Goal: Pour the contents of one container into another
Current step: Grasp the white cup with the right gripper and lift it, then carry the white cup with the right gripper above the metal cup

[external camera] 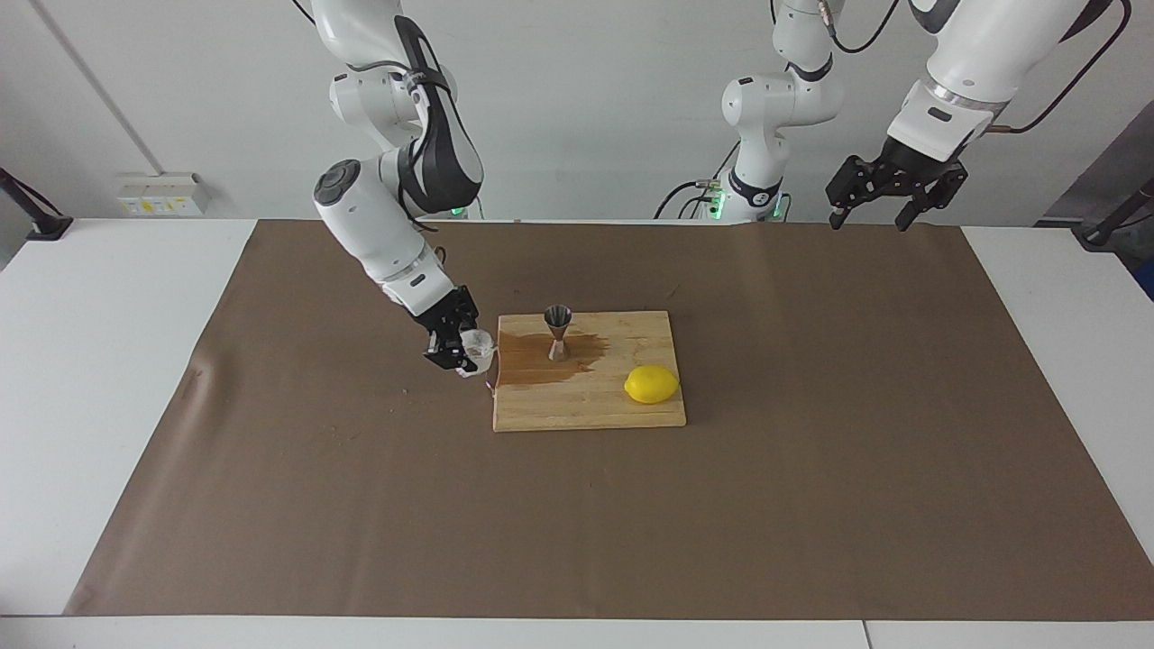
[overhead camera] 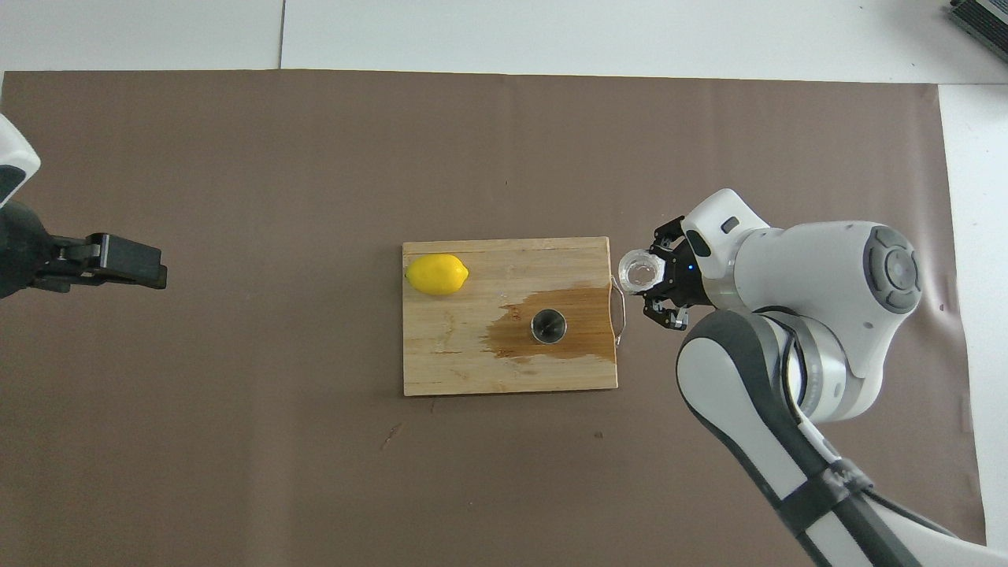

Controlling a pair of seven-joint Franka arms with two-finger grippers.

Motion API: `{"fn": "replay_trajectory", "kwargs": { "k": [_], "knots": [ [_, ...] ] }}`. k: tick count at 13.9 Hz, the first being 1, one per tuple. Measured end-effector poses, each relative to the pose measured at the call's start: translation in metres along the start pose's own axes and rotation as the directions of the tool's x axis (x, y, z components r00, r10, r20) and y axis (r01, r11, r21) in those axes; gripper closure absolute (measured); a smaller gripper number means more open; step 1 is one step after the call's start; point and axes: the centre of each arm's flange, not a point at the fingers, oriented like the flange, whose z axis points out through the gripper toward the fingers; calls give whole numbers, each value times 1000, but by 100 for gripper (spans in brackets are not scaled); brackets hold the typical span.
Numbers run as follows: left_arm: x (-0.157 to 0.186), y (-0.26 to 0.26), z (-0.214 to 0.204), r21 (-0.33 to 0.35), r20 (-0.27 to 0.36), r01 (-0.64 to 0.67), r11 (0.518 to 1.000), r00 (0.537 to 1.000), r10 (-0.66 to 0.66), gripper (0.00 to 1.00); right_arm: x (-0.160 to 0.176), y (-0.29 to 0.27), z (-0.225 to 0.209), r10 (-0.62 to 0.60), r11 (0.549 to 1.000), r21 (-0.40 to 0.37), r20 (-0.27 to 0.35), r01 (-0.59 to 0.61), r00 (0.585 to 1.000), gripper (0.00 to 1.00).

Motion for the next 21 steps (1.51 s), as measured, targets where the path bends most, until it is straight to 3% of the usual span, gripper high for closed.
{"fn": "replay_trajectory", "kwargs": {
  "k": [5,7,12,21],
  "knots": [
    [-3,18,2,6,12,-33,999,999,33,0,70,-37,-4,20,995,-97,172,-3,985,49],
    [-6,22,4,12,33,-39,999,999,39,0,90,-52,0,29,992,-129,210,-1,977,49],
    [-5,12,3,58,32,-98,994,995,96,0,110,-74,-1,-26,988,-137,293,69,956,49],
    [-5,17,13,55,31,-69,996,997,67,0,135,-105,-1,-30,965,-226,409,133,912,49]
  ]
}}
